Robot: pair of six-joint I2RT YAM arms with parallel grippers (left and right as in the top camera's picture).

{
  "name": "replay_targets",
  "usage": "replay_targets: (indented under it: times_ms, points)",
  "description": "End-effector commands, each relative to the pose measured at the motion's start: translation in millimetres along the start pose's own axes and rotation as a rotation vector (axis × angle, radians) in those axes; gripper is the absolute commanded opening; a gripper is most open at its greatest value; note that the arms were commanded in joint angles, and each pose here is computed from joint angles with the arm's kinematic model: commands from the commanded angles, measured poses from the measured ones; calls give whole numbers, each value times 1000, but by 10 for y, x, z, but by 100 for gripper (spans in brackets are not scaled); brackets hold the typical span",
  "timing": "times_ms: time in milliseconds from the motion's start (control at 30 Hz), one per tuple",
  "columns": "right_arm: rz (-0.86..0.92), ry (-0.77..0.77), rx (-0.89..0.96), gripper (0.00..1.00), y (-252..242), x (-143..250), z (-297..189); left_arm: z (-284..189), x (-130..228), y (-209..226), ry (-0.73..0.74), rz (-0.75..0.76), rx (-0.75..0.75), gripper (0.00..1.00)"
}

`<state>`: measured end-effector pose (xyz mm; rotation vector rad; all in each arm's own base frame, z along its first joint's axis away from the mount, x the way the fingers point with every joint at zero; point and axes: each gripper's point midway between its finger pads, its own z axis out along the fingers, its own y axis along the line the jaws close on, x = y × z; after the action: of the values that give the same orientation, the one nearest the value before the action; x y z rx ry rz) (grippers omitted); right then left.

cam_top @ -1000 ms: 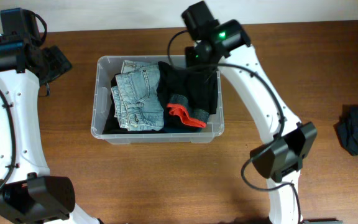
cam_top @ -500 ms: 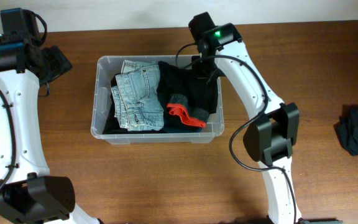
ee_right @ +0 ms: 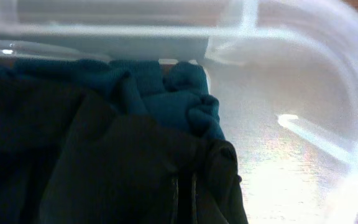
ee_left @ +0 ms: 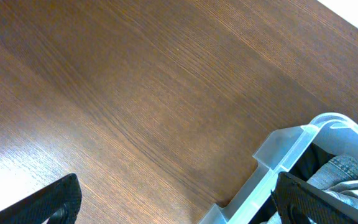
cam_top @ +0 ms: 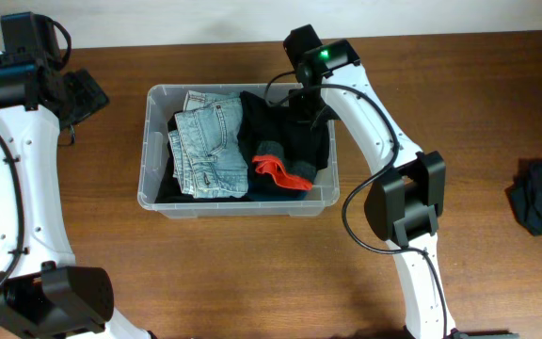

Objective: Pack container

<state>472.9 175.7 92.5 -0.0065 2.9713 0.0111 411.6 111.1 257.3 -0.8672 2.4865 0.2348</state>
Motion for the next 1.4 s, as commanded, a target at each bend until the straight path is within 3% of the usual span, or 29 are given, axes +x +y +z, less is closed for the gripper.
replay_targets:
  times_ms: [0, 167, 300, 500, 733, 1000, 1200, 1367]
  points:
    - [-25, -33, -46, 4, 69, -14, -337, -94, -39, 32, -23, -19, 5, 99]
    - [-18, -109, -84, 5, 23, 35, -1070, -94, -39, 32, -23, -19, 5, 99]
    - [-24, -74, -103, 5, 5, 225, -1274, -94, -39, 32, -23, -19, 5, 99]
    - [-70, 18, -81, 4, 174, 436, -995, -94, -39, 32, -23, -19, 5, 99]
    - [-96, 24, -81, 5, 390, 452, -320, -96, -35, 22, -23, -17, 7, 99]
    - [34, 64, -22, 4, -66, 459, 202, -96, -36, 24, -23, -17, 6, 99]
    - [-15, 78, -87, 4, -89, 439, 177, -96, -36, 24, -23, -17, 6, 99]
    - [-77, 24, -235, 4, 164, 319, -189, -96, -36, 24, -23, -17, 7, 99]
